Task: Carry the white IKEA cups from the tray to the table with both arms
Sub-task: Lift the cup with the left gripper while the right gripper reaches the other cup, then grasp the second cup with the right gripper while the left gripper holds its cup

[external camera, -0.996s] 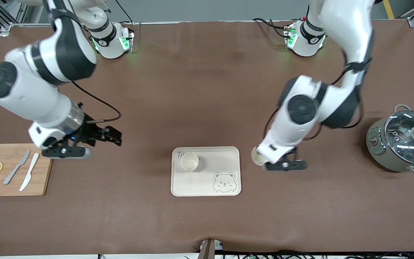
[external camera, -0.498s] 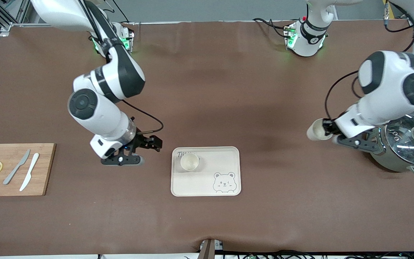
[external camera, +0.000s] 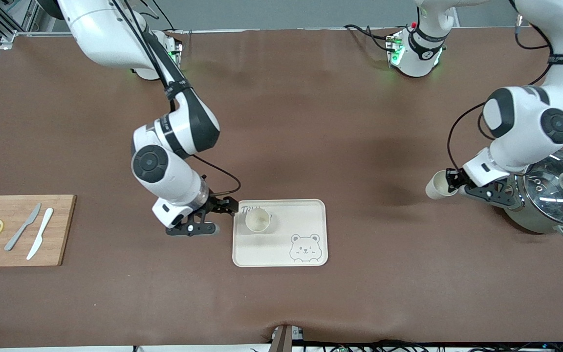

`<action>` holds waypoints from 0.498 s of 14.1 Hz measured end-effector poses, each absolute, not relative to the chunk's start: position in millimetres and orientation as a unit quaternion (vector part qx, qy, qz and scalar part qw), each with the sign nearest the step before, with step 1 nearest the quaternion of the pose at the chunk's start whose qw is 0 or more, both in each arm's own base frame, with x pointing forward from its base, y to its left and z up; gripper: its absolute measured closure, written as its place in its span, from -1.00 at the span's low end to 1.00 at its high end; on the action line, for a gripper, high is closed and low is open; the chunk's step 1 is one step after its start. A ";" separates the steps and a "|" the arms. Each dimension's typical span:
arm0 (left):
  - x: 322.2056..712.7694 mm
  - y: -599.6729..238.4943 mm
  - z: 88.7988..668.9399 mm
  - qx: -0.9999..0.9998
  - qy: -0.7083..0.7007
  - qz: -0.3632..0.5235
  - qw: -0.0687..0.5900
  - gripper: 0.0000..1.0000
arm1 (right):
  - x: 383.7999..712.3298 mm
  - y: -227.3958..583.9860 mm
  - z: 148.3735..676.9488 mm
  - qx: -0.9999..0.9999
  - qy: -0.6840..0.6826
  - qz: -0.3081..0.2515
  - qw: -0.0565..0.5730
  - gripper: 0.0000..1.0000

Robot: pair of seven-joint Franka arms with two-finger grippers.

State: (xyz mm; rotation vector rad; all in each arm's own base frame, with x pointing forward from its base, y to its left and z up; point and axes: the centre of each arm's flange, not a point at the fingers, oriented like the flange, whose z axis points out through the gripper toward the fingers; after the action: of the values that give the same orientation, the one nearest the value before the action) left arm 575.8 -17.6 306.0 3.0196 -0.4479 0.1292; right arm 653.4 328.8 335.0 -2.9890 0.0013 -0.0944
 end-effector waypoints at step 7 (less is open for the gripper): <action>578.7 -17.0 252.8 0.988 -0.142 0.031 0.046 0.93 | 650.7 357.7 291.9 -0.996 -0.001 -0.040 0.079 -1.00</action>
State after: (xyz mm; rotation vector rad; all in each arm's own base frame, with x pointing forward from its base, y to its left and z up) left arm 578.7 -17.0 252.8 3.0171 -0.4333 0.0942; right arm 650.7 357.7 291.9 -2.9805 -0.0024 -0.1205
